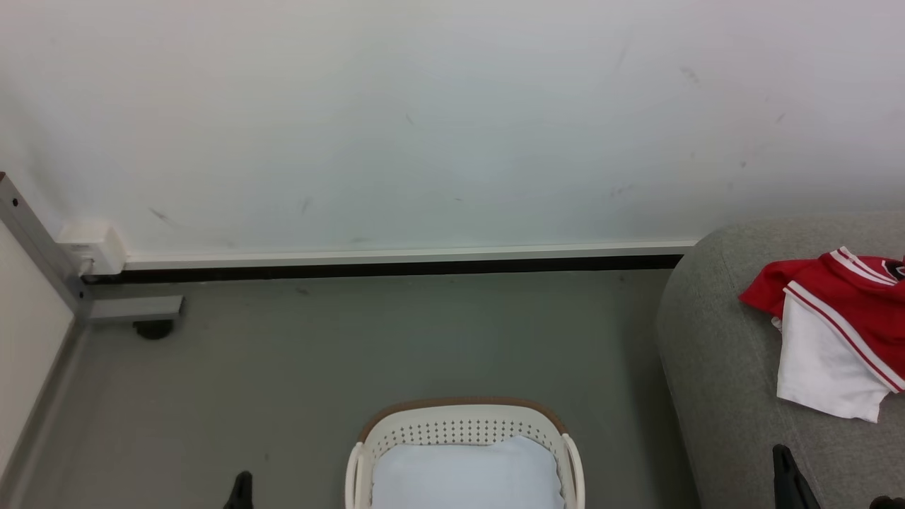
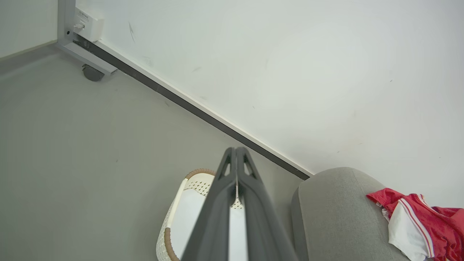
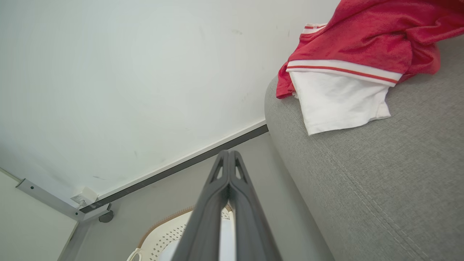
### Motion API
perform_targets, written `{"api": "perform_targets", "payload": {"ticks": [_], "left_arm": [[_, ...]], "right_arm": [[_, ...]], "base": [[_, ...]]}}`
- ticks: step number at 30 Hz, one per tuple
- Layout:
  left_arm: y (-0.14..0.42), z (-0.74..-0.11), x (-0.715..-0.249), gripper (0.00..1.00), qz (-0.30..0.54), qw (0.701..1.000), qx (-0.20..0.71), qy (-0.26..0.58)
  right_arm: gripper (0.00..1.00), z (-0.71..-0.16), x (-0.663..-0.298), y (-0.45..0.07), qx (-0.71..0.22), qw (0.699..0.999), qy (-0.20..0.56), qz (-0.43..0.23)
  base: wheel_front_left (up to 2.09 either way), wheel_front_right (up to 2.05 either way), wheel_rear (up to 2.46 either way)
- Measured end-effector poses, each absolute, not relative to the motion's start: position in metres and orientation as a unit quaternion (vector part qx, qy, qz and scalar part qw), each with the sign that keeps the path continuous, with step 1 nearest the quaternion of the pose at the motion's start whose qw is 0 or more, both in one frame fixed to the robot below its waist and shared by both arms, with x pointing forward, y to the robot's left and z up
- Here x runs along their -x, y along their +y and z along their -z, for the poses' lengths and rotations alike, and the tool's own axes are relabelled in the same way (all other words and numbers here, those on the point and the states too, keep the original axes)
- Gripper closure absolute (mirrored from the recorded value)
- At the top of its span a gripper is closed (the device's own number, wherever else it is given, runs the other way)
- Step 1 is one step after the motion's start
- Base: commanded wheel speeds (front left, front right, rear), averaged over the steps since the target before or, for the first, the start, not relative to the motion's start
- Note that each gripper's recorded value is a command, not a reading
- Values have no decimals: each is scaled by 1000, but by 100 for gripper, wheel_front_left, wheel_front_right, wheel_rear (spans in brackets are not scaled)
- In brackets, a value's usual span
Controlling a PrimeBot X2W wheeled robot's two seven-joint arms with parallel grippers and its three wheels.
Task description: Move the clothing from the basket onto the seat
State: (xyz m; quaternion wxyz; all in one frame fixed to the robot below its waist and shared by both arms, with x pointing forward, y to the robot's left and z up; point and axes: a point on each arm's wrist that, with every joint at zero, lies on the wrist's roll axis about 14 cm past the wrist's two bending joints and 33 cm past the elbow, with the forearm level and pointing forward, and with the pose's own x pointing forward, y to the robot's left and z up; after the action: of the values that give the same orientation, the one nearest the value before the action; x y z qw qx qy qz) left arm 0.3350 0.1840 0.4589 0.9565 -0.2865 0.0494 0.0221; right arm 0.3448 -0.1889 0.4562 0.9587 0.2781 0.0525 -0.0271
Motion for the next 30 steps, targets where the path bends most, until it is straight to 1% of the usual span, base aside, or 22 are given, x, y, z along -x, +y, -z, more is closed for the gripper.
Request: {"api": "perform_targets", "payload": {"ticks": [15,30], "left_arm": [[189,-465,-346,100,-35,920,387,46],[192,-472,-356,100,-37,882,468,39]], "right_arm": [[100,-463,-353,-194,-381,923,46,40],[100,-470,-361,-197,-464,884,39,43]], "base": [[0,0,0],[0,0,0]]}}
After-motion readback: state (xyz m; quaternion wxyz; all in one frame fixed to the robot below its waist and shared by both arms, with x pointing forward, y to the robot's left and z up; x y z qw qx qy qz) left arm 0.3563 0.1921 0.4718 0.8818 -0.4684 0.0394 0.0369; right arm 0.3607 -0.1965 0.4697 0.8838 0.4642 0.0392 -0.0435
